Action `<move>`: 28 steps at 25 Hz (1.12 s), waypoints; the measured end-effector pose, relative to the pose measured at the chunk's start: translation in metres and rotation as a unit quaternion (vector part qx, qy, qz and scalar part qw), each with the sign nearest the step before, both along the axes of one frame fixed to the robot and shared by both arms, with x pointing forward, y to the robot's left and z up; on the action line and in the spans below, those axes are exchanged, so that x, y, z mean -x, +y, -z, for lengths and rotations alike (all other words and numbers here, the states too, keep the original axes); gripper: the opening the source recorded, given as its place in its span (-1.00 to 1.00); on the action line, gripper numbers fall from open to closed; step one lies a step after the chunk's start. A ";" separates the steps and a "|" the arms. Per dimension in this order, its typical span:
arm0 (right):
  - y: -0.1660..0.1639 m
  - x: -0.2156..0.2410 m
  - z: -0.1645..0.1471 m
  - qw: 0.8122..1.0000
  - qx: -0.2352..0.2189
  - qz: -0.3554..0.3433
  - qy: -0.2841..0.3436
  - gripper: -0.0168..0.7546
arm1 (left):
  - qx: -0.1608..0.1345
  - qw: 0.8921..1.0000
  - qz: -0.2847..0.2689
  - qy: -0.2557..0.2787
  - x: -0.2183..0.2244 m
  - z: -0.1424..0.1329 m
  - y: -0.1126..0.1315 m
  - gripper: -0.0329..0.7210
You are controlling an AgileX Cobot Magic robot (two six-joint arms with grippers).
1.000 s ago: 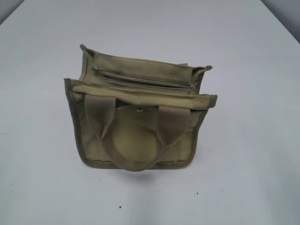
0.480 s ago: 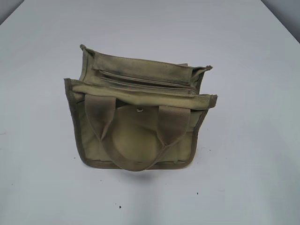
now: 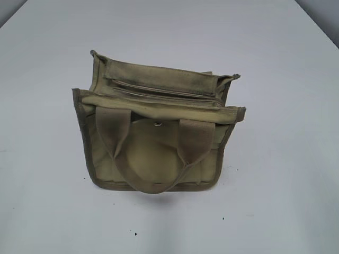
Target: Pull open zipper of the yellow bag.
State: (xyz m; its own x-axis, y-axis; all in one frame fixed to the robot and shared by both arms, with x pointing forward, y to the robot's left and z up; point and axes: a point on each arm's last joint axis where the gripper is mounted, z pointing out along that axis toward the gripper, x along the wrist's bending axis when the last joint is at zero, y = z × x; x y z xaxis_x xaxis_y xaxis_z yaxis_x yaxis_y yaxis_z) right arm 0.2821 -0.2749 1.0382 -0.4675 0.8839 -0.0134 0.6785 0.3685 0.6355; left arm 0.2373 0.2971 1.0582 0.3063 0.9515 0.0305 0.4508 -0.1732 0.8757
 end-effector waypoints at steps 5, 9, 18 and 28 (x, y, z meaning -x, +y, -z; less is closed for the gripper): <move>0.000 0.000 0.000 1.000 -0.001 0.000 0.000 0.56 | 0.000 1.000 0.000 0.000 0.000 0.000 0.000 0.21; 0.000 0.000 0.000 1.000 -0.001 0.000 0.000 0.56 | 0.000 1.000 0.000 0.000 0.000 0.000 0.000 0.21; -0.008 0.005 -0.003 0.996 -0.011 0.082 -0.029 0.55 | 0.000 0.998 -0.068 0.000 0.000 0.000 0.000 0.21; -0.013 0.047 -0.008 0.973 -0.038 0.142 -0.178 0.55 | 0.004 0.994 -0.107 -0.027 0.007 0.001 0.000 0.17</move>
